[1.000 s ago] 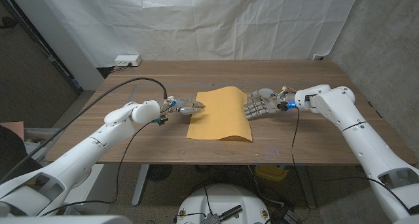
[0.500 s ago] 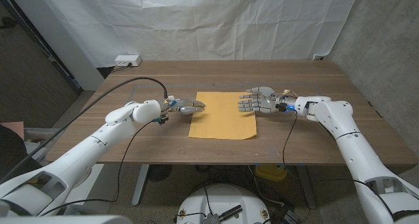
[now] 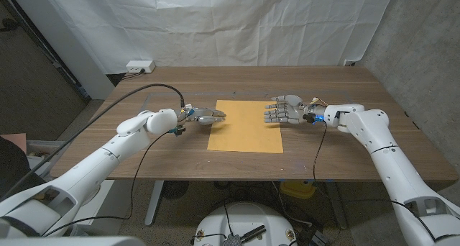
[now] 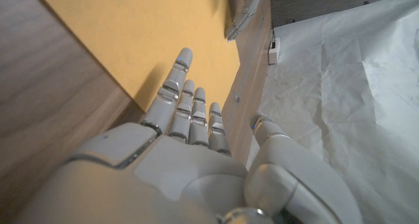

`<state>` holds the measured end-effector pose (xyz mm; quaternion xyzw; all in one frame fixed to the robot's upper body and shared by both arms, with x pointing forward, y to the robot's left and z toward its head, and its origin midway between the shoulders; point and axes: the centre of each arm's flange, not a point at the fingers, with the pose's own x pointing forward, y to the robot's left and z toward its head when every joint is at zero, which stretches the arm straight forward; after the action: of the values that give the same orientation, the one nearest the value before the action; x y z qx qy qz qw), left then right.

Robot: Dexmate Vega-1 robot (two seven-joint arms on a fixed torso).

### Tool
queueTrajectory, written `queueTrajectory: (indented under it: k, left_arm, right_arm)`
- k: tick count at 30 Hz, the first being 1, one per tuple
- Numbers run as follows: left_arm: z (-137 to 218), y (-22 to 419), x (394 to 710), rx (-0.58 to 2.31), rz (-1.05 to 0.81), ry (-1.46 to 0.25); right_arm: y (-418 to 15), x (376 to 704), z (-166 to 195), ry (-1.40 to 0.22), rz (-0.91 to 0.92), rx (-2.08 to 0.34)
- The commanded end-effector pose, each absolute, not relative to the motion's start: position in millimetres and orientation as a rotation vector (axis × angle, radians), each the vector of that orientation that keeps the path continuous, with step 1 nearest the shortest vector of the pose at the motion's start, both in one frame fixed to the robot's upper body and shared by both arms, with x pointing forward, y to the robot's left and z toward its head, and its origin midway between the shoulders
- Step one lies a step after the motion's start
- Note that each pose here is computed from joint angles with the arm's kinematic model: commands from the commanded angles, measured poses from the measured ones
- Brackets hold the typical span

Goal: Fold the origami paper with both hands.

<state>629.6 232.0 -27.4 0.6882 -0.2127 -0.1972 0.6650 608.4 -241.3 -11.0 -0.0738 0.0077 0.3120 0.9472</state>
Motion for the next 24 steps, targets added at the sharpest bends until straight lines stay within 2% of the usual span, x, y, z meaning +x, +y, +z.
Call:
queueTrajectory:
  k: [1, 6, 11, 24]
  left_arm:
    - [-27, 230, 631, 1.554, -0.453, -0.481]
    - [-27, 229, 632, 1.552, -0.457, -0.483]
    - [-27, 229, 633, 1.552, -0.456, -0.484]
    - [-25, 230, 635, 1.554, -0.46, -0.488]
  right_arm:
    - [-237, 577, 29, 0.053, 0.371, -0.517]
    - [-232, 572, 40, 0.103, 0.298, -0.642]
    - [-229, 578, 40, 0.101, 0.379, -0.602]
    - [-222, 585, 37, 0.2, 0.382, -0.664]
